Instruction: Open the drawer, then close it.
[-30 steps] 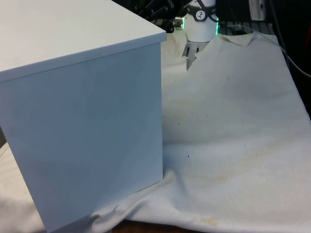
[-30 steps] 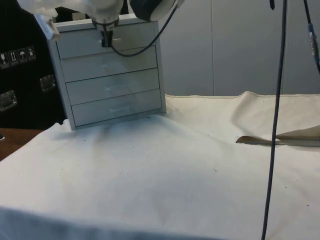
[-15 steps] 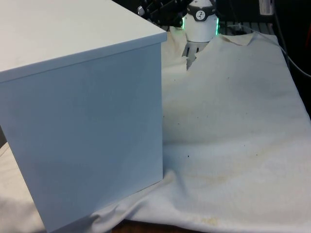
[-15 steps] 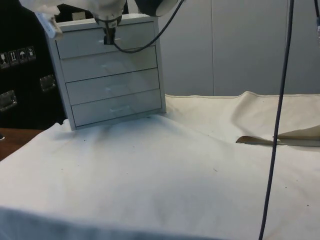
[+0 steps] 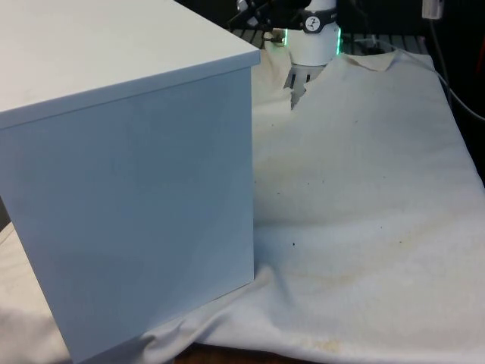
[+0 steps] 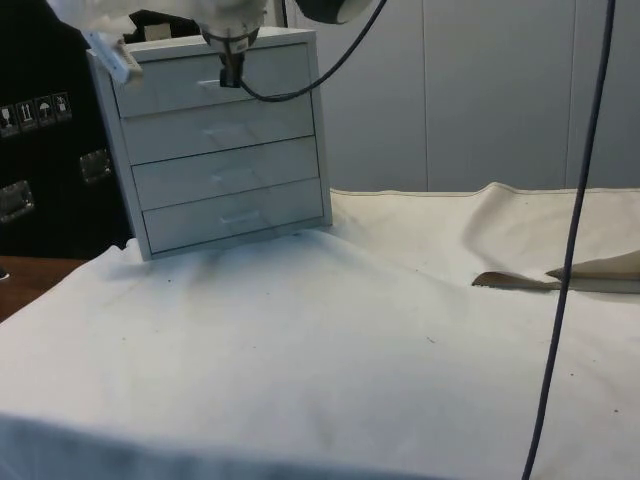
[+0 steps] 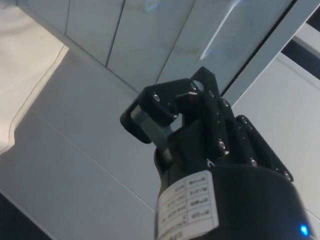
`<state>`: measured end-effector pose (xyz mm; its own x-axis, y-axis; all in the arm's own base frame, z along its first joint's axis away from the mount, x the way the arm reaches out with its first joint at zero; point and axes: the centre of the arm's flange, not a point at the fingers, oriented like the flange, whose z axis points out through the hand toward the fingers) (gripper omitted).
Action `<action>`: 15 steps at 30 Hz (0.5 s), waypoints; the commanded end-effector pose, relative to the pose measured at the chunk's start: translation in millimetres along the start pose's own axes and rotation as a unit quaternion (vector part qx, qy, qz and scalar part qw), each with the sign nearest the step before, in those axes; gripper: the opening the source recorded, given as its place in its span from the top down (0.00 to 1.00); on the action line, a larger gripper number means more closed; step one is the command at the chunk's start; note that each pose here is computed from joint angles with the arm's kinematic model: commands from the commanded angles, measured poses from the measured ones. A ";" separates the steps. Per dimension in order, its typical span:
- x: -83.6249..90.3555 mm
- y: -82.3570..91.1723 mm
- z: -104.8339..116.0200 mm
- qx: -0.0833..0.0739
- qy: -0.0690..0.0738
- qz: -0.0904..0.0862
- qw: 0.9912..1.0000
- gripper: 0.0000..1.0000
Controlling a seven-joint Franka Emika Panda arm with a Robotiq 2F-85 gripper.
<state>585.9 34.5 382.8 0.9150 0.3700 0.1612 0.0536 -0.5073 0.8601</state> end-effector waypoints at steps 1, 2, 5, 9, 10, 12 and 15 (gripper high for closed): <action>-2.8 -1.1 -5.2 -0.005 0.003 0.001 1.000 1.00; -3.8 -2.3 -7.4 -0.005 0.003 0.002 1.000 1.00; -5.9 -4.6 -11.2 -0.008 0.002 0.003 1.000 1.00; -10.9 -10.4 -22.9 -0.011 0.001 0.008 1.000 1.00; -11.8 -11.5 -25.0 -0.011 0.000 0.009 1.000 1.00; -12.9 -12.6 -27.3 -0.012 0.000 0.010 1.000 1.00; -17.3 -17.4 -36.0 -0.013 -0.003 0.016 1.000 1.00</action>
<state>556.9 64.0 381.3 0.9212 0.3438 0.1822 0.0163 -0.5019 0.8648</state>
